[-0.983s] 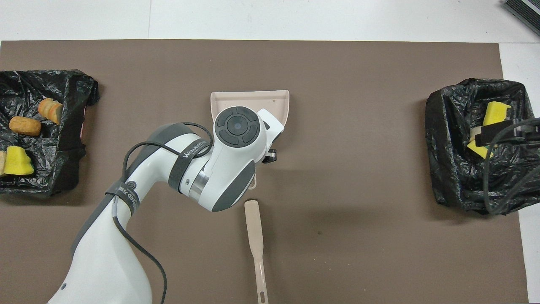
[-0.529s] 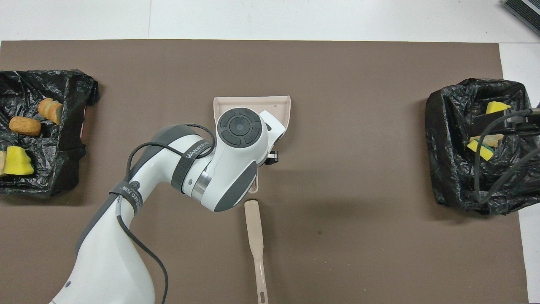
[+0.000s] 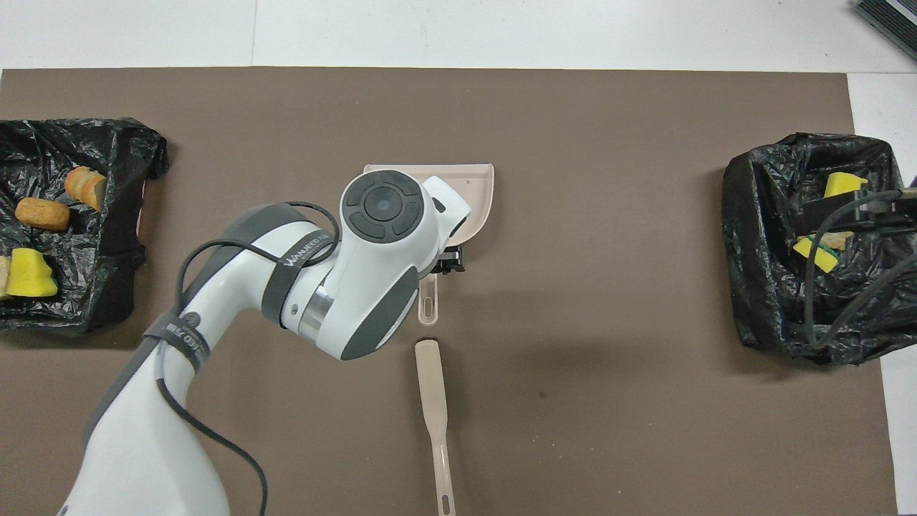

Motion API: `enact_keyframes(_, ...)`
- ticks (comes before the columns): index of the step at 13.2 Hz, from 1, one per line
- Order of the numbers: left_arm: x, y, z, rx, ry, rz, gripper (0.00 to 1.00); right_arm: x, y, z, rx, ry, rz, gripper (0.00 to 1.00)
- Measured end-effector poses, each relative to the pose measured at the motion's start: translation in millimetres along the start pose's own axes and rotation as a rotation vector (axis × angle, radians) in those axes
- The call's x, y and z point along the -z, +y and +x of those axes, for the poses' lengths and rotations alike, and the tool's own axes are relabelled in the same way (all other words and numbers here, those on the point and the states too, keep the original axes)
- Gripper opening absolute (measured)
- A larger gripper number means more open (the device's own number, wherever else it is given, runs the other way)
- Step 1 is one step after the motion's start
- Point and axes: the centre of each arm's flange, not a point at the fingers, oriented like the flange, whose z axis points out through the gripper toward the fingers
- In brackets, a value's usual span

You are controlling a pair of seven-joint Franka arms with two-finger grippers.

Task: Sweep and dump trash in bin
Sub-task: 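Release the dustpan and withdraw the left gripper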

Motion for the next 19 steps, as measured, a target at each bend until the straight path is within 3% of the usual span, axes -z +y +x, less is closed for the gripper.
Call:
enact_keyframes(4,89.3,-100.1,11.6,-0.077,0.016,-0.001,1.00,-0.2,0.0,-1.5,0.000,-0.001,0.000,1.00)
enact_keyframes(10,203.6,-246.1,-12.2,-0.164,0.091,-0.002,1.00,-0.1,0.2,-1.7,0.000,-0.001,0.000,1.00)
enact_keyframes(12,235.7,-271.6,-22.2,-0.152,0.102,-0.001,1.00,0.0,0.2,-1.7,0.000,-0.001,0.000,1.00)
enact_keyframes(14,258.9,-280.2,-30.8,-0.179,0.073,0.002,1.00,0.0,0.2,-1.8,0.000,-0.001,0.000,1.00)
enact_keyframes(19,265.6,-288.4,-33.9,-0.194,0.046,0.000,1.00,0.0,0.2,-1.8,0.000,-0.001,0.000,1.00)
